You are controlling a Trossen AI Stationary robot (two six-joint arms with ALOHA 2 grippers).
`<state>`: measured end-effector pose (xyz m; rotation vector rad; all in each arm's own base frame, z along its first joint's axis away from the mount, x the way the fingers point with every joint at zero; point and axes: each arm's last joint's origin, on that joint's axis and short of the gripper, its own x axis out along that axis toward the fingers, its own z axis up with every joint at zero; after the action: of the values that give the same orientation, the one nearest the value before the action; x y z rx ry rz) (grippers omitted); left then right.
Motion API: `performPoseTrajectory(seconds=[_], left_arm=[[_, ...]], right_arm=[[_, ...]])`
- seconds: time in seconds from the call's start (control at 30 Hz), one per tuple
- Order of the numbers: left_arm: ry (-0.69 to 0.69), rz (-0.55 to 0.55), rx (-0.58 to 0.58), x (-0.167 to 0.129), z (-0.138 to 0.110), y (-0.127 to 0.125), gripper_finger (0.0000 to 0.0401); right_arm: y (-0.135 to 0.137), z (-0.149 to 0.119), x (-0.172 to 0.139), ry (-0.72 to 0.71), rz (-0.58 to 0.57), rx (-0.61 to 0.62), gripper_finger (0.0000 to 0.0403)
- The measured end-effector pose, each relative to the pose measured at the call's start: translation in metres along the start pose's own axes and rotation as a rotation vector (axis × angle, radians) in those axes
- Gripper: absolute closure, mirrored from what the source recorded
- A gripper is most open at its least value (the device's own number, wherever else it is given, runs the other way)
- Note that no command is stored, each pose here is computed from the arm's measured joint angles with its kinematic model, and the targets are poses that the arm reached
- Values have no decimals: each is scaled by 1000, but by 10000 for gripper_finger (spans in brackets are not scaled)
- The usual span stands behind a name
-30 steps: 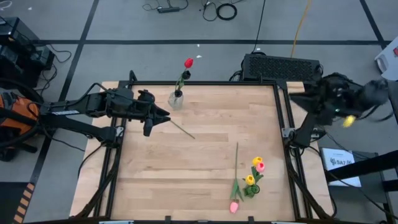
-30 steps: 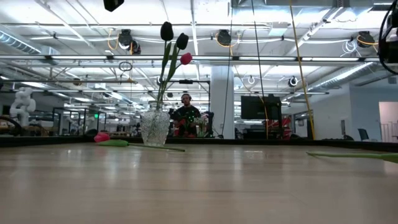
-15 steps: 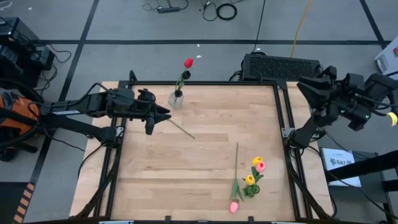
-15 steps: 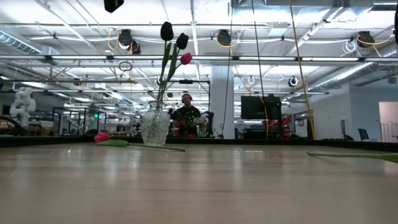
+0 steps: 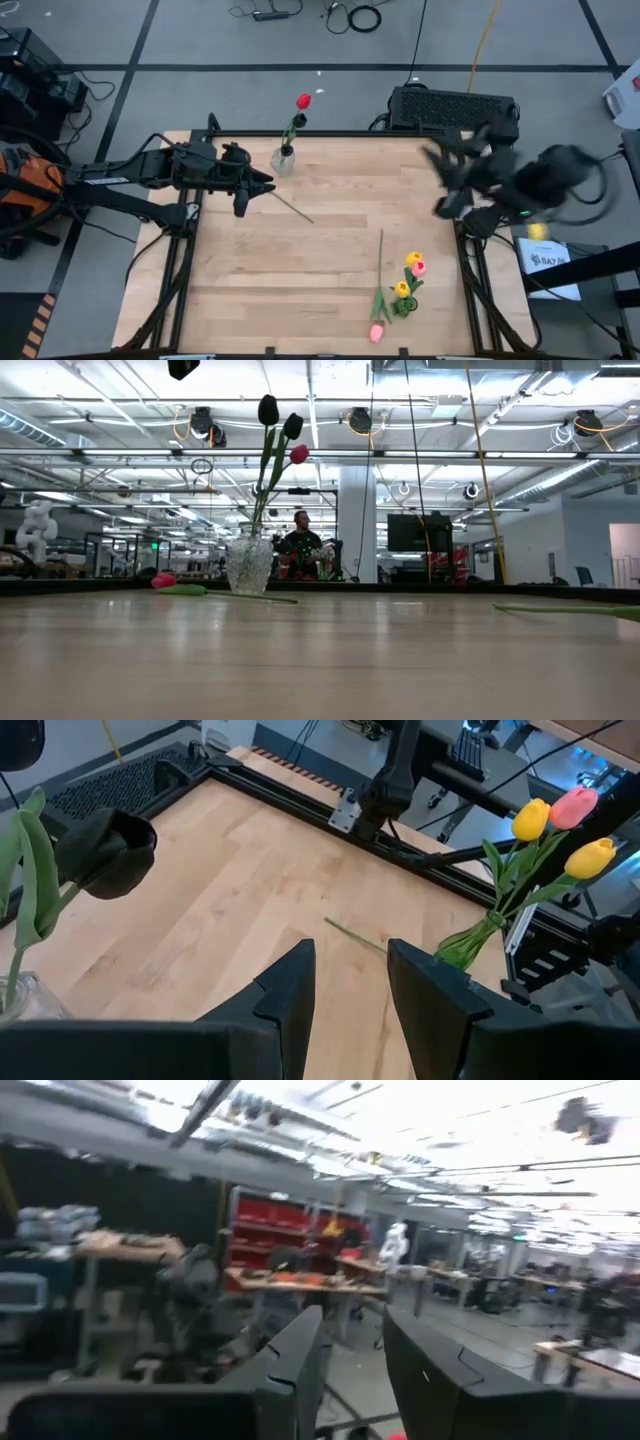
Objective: Sort flowers into vase by color
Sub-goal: Put the pink tulip into the green flower vase
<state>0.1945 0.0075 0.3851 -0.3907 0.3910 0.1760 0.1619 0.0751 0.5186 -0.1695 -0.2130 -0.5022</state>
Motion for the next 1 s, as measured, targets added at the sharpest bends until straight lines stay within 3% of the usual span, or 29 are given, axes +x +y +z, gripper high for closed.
performPoseTrajectory(seconds=[0.2, 0.43, 0.77, 0.87, 1.0], left_arm=[[0, 0, 0, 0, 0, 0, 267], [0, 0, 1, 0, 0, 0, 267], [1, 0, 2, 0, 0, 0, 267], [1, 0, 2, 0, 0, 0, 267], [6, 2, 3, 1, 0, 0, 267]], right_arm=[[6, -36, 48, 109, 213, 85, 303], [-10, -65, 105, 426, 498, 150, 303], [-12, -157, 150, 1156, 713, -352, 303], [-11, -191, 156, 1362, 802, -435, 303], [-8, -224, 162, 1553, 861, -452, 303]])
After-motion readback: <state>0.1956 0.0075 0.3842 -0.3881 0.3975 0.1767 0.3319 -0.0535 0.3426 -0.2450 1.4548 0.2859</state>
